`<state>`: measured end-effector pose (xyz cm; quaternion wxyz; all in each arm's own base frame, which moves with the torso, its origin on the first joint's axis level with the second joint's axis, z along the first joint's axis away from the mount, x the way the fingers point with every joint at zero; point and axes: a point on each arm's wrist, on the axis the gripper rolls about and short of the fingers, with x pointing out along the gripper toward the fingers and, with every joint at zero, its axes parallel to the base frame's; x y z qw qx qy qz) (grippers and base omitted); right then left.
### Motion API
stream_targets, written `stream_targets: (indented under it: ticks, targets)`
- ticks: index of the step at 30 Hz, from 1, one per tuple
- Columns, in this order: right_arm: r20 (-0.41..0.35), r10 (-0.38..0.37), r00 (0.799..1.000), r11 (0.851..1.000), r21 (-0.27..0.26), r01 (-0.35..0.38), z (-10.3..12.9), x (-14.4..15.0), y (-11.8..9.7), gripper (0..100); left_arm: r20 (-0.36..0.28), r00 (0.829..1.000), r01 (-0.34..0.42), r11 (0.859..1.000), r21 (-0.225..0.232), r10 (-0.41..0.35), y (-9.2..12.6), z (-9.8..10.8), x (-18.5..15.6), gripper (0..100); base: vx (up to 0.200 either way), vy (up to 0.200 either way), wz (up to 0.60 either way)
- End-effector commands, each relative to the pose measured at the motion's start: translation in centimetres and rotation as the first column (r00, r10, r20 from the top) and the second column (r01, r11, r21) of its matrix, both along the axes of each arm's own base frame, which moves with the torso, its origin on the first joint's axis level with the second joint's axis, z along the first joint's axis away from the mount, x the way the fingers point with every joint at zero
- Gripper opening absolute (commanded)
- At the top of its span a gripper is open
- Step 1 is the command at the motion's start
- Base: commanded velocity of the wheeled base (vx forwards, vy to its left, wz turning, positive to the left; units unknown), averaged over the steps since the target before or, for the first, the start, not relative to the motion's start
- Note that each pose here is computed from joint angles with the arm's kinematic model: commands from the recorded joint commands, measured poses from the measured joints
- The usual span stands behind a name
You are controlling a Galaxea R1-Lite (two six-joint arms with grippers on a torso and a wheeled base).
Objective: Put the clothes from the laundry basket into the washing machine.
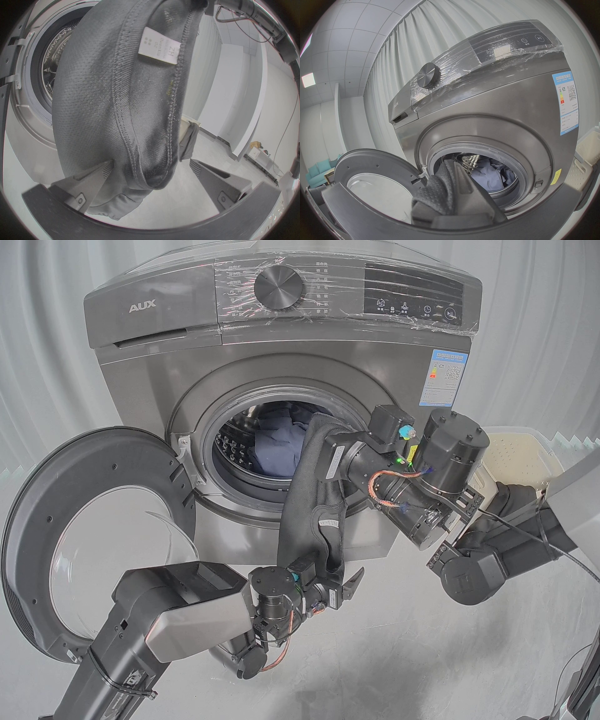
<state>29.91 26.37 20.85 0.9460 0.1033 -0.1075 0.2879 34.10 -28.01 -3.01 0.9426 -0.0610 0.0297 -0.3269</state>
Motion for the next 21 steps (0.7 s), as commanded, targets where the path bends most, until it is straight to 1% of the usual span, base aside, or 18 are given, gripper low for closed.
stream_targets:
  ticks: [1,2,6,10,12,13,14,15,17,19,20,21]
  targets:
    - [0.001,0.001,1.000,1.000,0.003,-0.001,0.1,-0.1,0.0,0,0.010,1.000,-0.027,1.000,0.004,0.027,0.4,-0.6,0.9,100,0.000,0.000,0.00]
    - [0.000,-0.001,1.000,1.000,0.002,0.001,0.1,-0.1,-0.1,0,0.019,0.999,-0.043,0.999,0.000,0.043,0.5,-0.7,1.4,0,0.000,0.000,0.00]
    - [-0.007,-0.002,1.000,1.000,-0.002,0.002,-0.1,-0.1,-0.2,0,0.038,0.996,-0.076,0.997,-0.017,0.077,0.6,-0.2,2.0,0,0.000,0.000,0.00]
    - [-0.010,-0.014,1.000,1.000,-0.005,0.014,-0.3,0.2,-0.6,0,0.043,0.996,-0.082,0.996,-0.023,0.083,0.9,0.3,2.0,0,0.000,0.000,0.00]
    - [-0.008,-0.033,0.999,0.999,-0.003,0.033,-0.3,0.6,-1.2,0,0.046,0.996,-0.081,0.996,-0.025,0.082,1.3,1.7,1.5,0,0.000,0.000,0.00]
    - [-0.008,-0.033,0.999,0.999,-0.003,0.033,-0.3,0.6,-1.2,0,0.046,0.996,-0.081,0.996,-0.025,0.082,1.3,1.7,1.5,0,0.000,0.000,0.00]
    - [-0.015,-0.054,0.998,0.999,-0.009,0.054,-0.6,1.1,-1.9,0,0.028,0.997,-0.075,0.997,-0.003,0.075,1.9,2.2,0.6,0,0.000,0.000,0.00]
    - [-0.019,-0.068,0.998,0.998,-0.013,0.068,-0.8,1.4,-2.3,0,0.021,0.997,-0.070,0.997,0.007,0.070,2.2,2.6,0.0,0,0.000,0.000,0.00]
    - [-0.029,-0.088,0.996,0.996,-0.015,0.088,-1.0,1.8,-3.0,0,0.010,0.998,-0.059,0.998,0.016,0.059,2.7,3.5,-1.0,0,0.000,0.000,0.00]
    - [-0.048,-0.116,0.992,0.993,-0.025,0.115,-1.5,2.2,-4.1,0,-0.006,0.999,-0.041,0.999,0.031,0.041,4.3,5.4,-2.7,0,0.000,0.000,0.00]
    - [-0.048,-0.116,0.992,0.993,-0.025,0.115,-1.5,2.2,-4.1,0,-0.006,0.999,-0.041,0.999,0.031,0.041,4.3,5.4,-2.7,0,0.000,0.000,0.00]
    - [-0.051,-0.128,0.990,0.991,-0.028,0.127,-1.4,2.0,-4.9,0,-0.013,1.000,-0.003,0.999,0.039,0.004,5.5,6.7,-3.9,0,0.000,0.000,0.00]
